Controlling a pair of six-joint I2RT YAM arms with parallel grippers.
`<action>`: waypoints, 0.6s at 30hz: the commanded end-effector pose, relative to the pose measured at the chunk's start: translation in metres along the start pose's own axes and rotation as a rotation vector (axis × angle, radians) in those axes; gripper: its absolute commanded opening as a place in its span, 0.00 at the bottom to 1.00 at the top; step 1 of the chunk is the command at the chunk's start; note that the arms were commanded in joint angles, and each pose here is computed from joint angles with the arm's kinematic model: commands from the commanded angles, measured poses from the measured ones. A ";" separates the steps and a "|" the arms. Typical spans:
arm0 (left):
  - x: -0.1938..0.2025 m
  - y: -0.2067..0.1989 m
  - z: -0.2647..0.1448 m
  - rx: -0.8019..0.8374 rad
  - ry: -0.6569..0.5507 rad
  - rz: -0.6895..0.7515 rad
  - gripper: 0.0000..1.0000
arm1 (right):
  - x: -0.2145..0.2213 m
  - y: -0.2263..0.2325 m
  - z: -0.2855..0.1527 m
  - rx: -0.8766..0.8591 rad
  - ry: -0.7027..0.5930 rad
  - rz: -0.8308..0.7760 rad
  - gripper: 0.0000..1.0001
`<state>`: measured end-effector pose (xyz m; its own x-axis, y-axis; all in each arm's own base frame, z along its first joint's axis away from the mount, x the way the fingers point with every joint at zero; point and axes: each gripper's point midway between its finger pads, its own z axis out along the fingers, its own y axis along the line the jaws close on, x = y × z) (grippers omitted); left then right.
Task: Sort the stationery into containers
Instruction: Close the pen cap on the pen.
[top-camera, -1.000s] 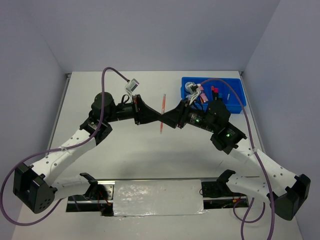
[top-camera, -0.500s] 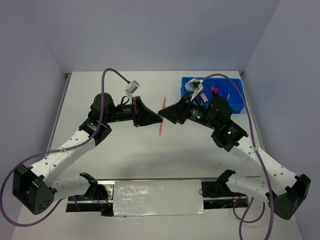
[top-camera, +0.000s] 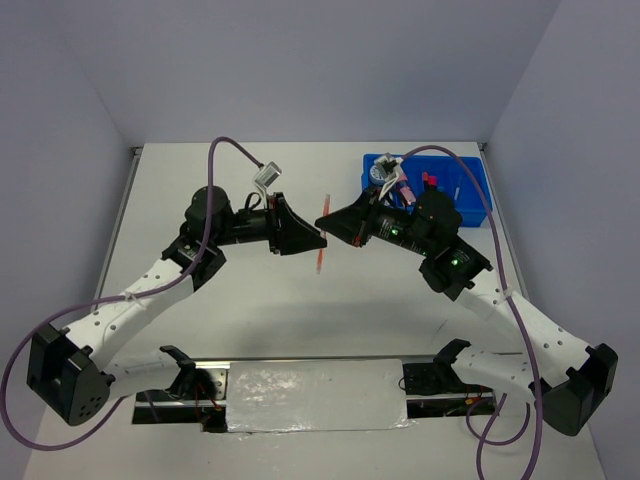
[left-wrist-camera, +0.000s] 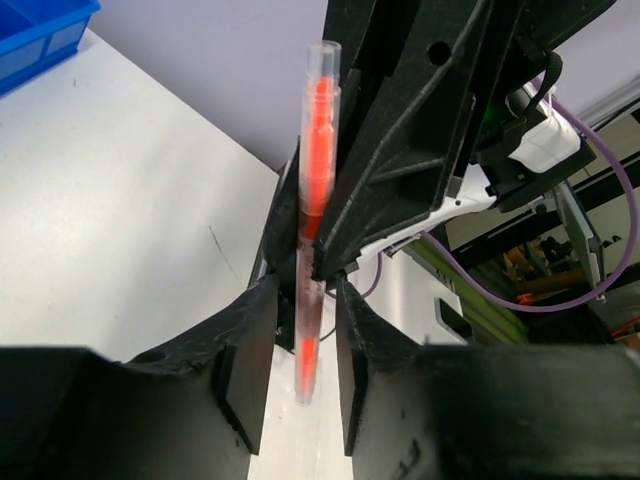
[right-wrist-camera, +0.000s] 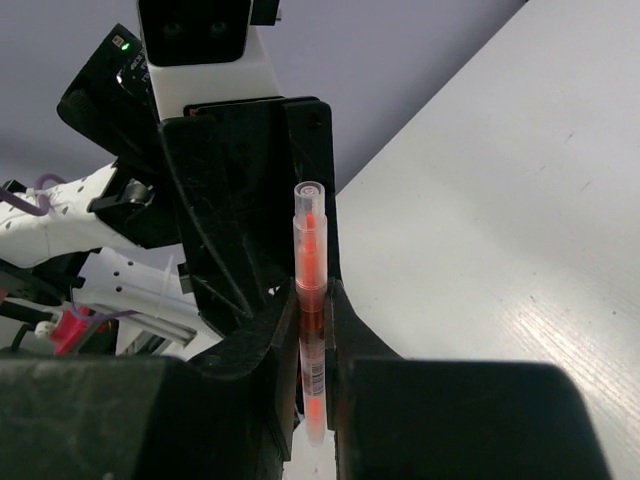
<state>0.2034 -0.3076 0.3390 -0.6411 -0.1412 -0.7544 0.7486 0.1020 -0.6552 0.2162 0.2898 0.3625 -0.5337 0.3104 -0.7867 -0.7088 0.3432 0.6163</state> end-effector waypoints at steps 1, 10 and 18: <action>-0.018 -0.020 0.005 0.080 -0.042 0.056 0.40 | -0.022 0.021 -0.002 -0.064 -0.059 -0.043 0.00; -0.016 -0.022 0.016 0.108 -0.025 0.044 0.01 | -0.021 0.023 -0.002 -0.081 -0.055 -0.029 0.00; -0.008 -0.020 0.013 0.080 0.017 0.080 0.00 | -0.028 0.018 -0.010 -0.053 -0.059 -0.063 0.60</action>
<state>0.2018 -0.3222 0.3369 -0.6554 -0.1135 -0.7467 0.7450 0.0659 -0.6638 0.2185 0.2861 0.3642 -0.5282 0.3152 -0.7885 -0.7106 0.3443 0.6136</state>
